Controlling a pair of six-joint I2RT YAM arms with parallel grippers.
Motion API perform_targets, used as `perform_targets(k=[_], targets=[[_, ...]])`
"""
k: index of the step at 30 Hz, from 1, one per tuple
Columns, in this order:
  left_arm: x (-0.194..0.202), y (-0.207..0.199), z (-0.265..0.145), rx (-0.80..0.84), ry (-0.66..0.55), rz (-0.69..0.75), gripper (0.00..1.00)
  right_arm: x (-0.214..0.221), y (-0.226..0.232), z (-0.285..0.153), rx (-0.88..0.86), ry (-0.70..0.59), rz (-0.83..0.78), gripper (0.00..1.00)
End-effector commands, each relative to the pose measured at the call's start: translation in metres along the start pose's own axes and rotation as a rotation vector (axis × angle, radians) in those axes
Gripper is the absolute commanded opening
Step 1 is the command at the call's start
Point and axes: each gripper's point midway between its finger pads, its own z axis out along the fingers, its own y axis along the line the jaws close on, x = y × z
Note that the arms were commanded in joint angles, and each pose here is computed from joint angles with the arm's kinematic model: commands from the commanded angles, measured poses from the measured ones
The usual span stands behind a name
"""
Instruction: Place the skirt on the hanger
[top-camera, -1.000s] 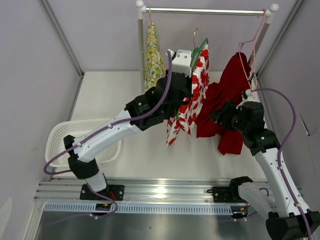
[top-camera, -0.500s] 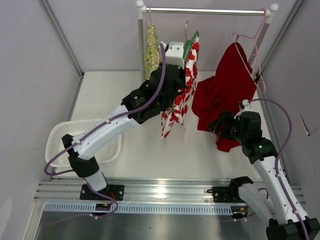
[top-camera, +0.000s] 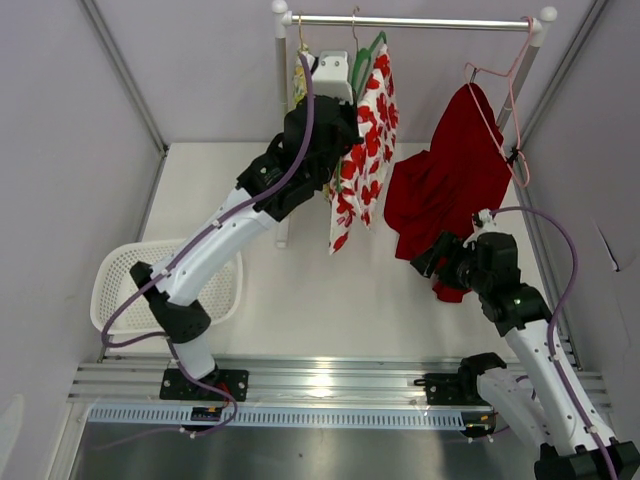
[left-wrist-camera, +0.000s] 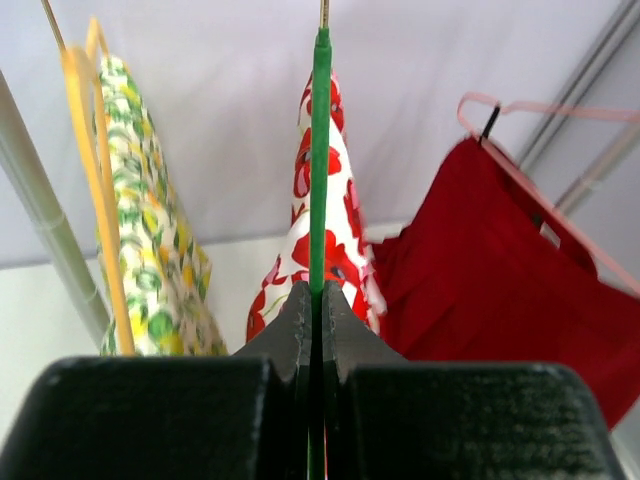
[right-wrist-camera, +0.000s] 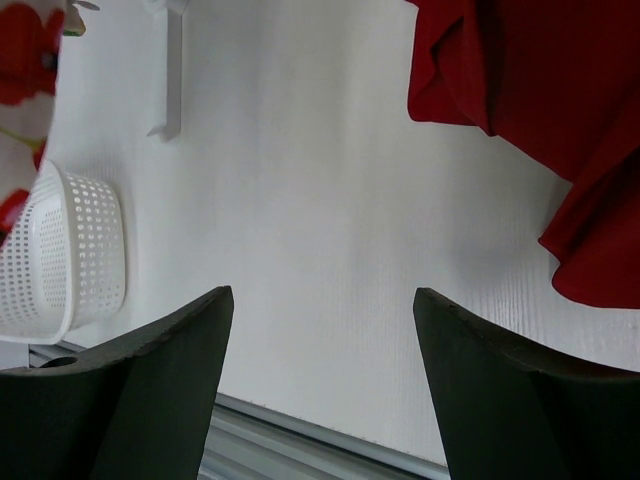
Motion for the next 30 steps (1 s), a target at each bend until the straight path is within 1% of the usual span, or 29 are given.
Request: perform_targets(k=[1,2,3,5,6,11,19,23,25,27,30], targets=[[-0.064,-0.004,0.005,0.056,-0.159,-0.100,0.00,0.001,0.010,-0.005,-0.049,-0.007,-0.034,0.79],[-0.054,-0.003,0.018,0.044,-0.146,-0.087,0.00,0.002,0.011,-0.007,-0.054,-0.007,-0.036,0.79],[-0.066,0.000,0.019,0.042,-0.169,-0.100,0.00,0.002,0.013,-0.008,-0.060,-0.008,-0.039,0.79],[-0.067,0.004,0.028,0.031,-0.170,-0.104,0.00,0.002,0.016,-0.010,-0.070,-0.003,-0.041,0.79],[-0.060,0.005,0.035,0.023,-0.160,-0.098,0.00,0.002,0.018,-0.011,-0.076,-0.004,-0.043,0.79],[-0.052,0.018,0.054,-0.013,-0.162,-0.110,0.00,0.001,0.025,-0.015,-0.090,-0.005,-0.060,0.79],[-0.026,0.027,0.080,-0.018,-0.114,-0.099,0.00,-0.001,0.030,-0.016,-0.099,-0.005,-0.072,0.79],[-0.007,0.026,0.083,-0.005,-0.063,-0.078,0.00,0.000,0.027,-0.017,-0.090,-0.011,-0.078,0.79],[-0.012,0.024,0.077,0.017,-0.068,-0.087,0.00,0.000,0.027,-0.017,-0.090,-0.009,-0.077,0.79],[-0.005,0.023,0.075,0.025,-0.054,-0.084,0.00,0.000,0.027,-0.016,-0.088,-0.008,-0.076,0.79],[-0.014,0.023,0.064,0.032,-0.067,-0.077,0.07,-0.003,0.029,-0.017,-0.092,-0.020,-0.078,0.79]])
